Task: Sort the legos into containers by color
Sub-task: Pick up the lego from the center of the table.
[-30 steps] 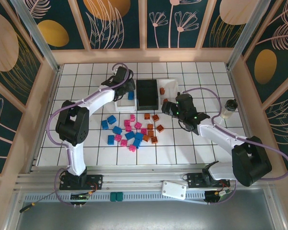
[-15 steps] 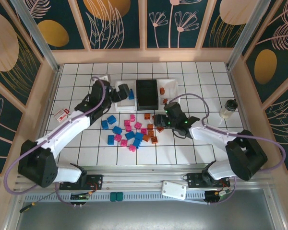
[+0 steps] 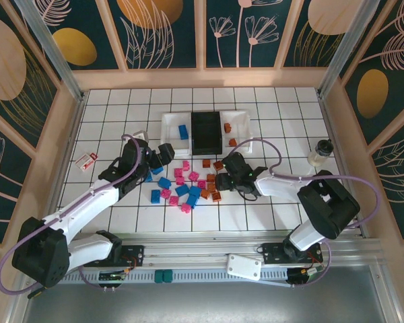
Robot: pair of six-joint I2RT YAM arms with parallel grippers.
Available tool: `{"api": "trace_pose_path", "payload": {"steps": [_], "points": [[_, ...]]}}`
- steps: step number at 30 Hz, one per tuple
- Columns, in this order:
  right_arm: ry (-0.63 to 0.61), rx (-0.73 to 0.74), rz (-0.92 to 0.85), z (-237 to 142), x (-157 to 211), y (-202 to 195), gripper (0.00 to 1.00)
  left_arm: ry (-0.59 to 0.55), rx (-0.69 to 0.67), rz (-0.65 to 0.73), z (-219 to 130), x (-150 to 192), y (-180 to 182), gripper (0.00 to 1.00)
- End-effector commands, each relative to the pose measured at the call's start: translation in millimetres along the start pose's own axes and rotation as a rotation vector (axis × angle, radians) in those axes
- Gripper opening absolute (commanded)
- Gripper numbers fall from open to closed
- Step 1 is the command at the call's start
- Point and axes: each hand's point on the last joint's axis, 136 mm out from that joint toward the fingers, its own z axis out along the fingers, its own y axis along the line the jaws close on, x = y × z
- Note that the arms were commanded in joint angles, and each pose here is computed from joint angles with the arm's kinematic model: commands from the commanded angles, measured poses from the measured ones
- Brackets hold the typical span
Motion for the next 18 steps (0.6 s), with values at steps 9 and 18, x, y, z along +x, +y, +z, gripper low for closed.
{"api": "trace_pose_path", "payload": {"steps": [9, 18], "points": [[-0.035, 0.047, -0.06, 12, -11, 0, 0.62, 0.013, 0.007, -0.017, 3, 10, 4, 0.99], [-0.024, 0.071, -0.098, 18, -16, 2, 0.45, 0.024, -0.001, -0.018, 2, 14, 8, 0.98]]}}
